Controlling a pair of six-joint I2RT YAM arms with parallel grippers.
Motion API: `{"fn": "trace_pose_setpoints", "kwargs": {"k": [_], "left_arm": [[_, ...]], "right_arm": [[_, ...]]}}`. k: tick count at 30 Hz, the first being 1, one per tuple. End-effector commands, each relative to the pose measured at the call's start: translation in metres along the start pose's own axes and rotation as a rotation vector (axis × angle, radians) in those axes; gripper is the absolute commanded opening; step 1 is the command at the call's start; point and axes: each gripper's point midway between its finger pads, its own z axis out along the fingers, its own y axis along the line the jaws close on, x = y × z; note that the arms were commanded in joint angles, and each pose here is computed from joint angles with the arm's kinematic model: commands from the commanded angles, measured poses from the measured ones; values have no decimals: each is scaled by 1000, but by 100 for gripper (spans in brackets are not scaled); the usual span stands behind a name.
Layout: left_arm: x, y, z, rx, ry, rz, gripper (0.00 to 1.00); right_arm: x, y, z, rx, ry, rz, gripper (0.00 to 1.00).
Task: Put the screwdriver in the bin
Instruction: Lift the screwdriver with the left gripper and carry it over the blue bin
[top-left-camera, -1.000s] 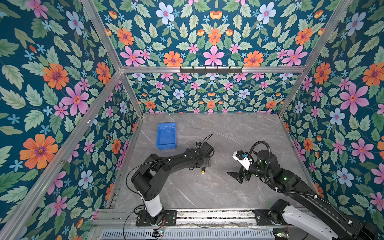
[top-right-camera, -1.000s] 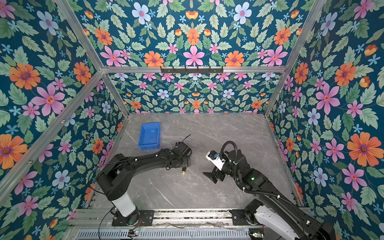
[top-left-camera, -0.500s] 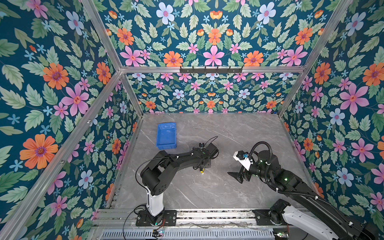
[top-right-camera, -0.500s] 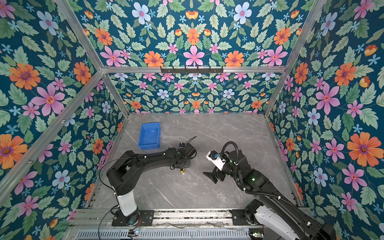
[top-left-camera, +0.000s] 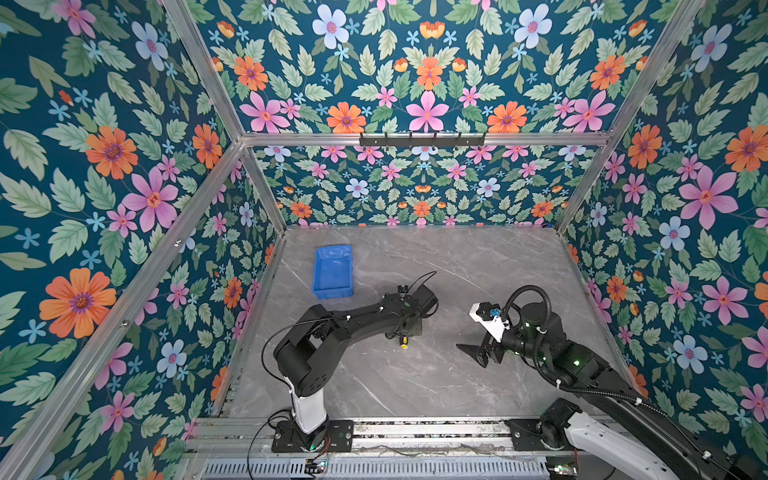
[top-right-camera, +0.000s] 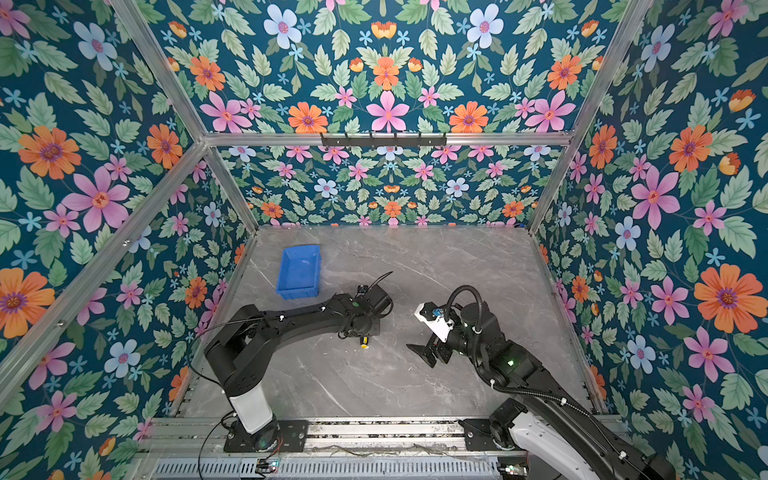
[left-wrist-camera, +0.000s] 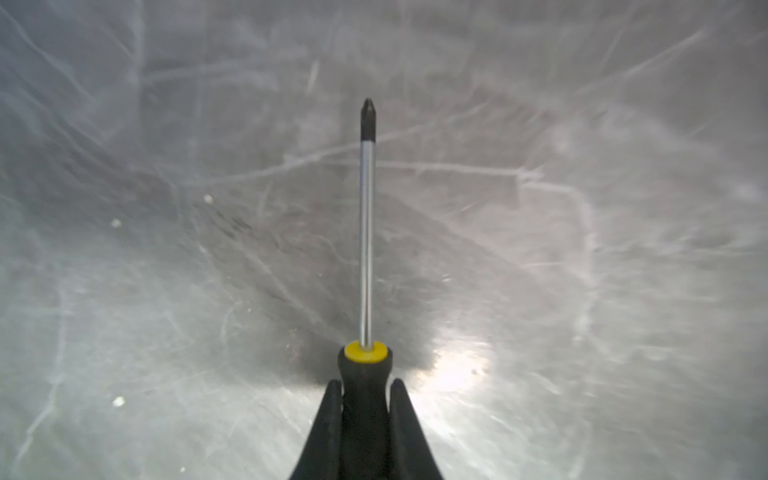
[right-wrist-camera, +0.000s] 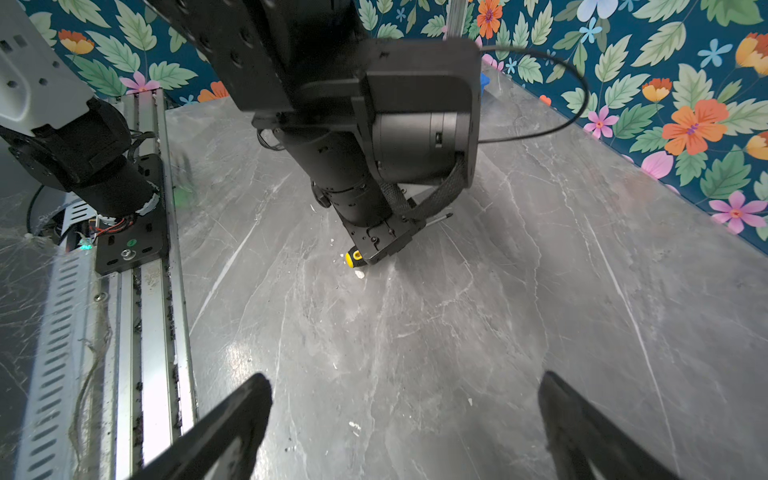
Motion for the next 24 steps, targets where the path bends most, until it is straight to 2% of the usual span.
{"fn": "trace_pose_setpoints", "kwargs": {"k": [1,13,18,24], "left_arm": [[-11,8,-16,-33,-35,-11,0],[-72,9,-65,21,-159,-7,0],[-95,25,-75,38,-180,-39,0],[-116,61,-79,23,-192,-72,0]], "right_arm": [[-19,1,0,-18,-58,-28,99],[-52,-2,6,-44,-117,-63,99],[-65,0,15,-62,-128,-100,99],[-81,-2,35,-59,-158,-119,99]]}}
